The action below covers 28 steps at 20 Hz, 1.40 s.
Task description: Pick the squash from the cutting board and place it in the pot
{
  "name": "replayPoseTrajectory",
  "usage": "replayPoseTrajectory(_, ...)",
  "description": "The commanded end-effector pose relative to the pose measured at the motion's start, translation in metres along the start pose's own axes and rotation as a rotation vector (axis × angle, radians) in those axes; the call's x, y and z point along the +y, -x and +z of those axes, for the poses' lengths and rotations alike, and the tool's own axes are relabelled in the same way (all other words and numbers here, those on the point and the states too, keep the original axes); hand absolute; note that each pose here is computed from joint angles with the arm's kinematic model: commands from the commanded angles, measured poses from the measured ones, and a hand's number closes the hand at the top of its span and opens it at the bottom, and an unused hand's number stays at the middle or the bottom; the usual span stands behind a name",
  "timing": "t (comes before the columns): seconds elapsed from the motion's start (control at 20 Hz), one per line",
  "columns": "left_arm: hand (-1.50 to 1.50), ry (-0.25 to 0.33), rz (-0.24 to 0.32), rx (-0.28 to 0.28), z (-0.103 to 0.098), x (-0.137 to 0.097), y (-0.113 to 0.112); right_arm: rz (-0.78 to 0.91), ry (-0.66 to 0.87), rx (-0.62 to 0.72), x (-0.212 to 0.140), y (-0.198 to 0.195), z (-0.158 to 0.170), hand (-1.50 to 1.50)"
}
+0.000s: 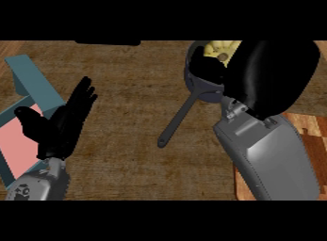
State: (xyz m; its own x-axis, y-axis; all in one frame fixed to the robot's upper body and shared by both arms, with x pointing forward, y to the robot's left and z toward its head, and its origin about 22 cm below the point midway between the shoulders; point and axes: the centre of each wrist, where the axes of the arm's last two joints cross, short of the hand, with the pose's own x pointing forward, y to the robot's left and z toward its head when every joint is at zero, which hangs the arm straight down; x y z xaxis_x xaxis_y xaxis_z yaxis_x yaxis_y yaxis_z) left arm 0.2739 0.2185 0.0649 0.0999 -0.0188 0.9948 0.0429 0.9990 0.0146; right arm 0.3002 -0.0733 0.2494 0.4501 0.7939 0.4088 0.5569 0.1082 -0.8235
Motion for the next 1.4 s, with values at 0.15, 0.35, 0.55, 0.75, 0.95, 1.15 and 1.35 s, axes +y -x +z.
replayPoseTrajectory(0.15,0.0,0.004,-0.006,-0.005,0.003,0.005,-0.011,0.078,-0.121,0.248,0.031,-0.022,-0.02,1.5)
replayPoseTrajectory(0.35,0.0,0.014,-0.005,-0.021,0.002,0.003,-0.013,-0.008,-0.215,0.321,0.054,-0.01,-0.033,1.5)
replayPoseTrajectory(0.55,0.0,0.014,-0.005,-0.035,0.001,-0.003,-0.004,-0.138,-0.272,0.437,0.065,0.01,-0.05,-1.5)
replayPoseTrajectory(0.75,0.0,0.015,0.004,-0.016,0.0,-0.008,-0.005,-0.28,-0.302,0.463,0.074,0.017,-0.054,-1.5)
replayPoseTrajectory(0.95,0.0,-0.007,-0.001,-0.001,-0.003,0.0,0.001,-0.454,-0.139,0.396,0.058,0.013,-0.047,-1.5)
replayPoseTrajectory(1.15,0.0,0.002,0.003,0.005,0.005,0.001,0.0,-0.541,0.083,0.349,0.047,0.018,-0.054,-1.5)
replayPoseTrajectory(1.35,0.0,-0.03,0.004,0.0,0.001,0.003,0.001,-0.581,0.188,0.392,0.044,0.024,-0.054,-1.5)
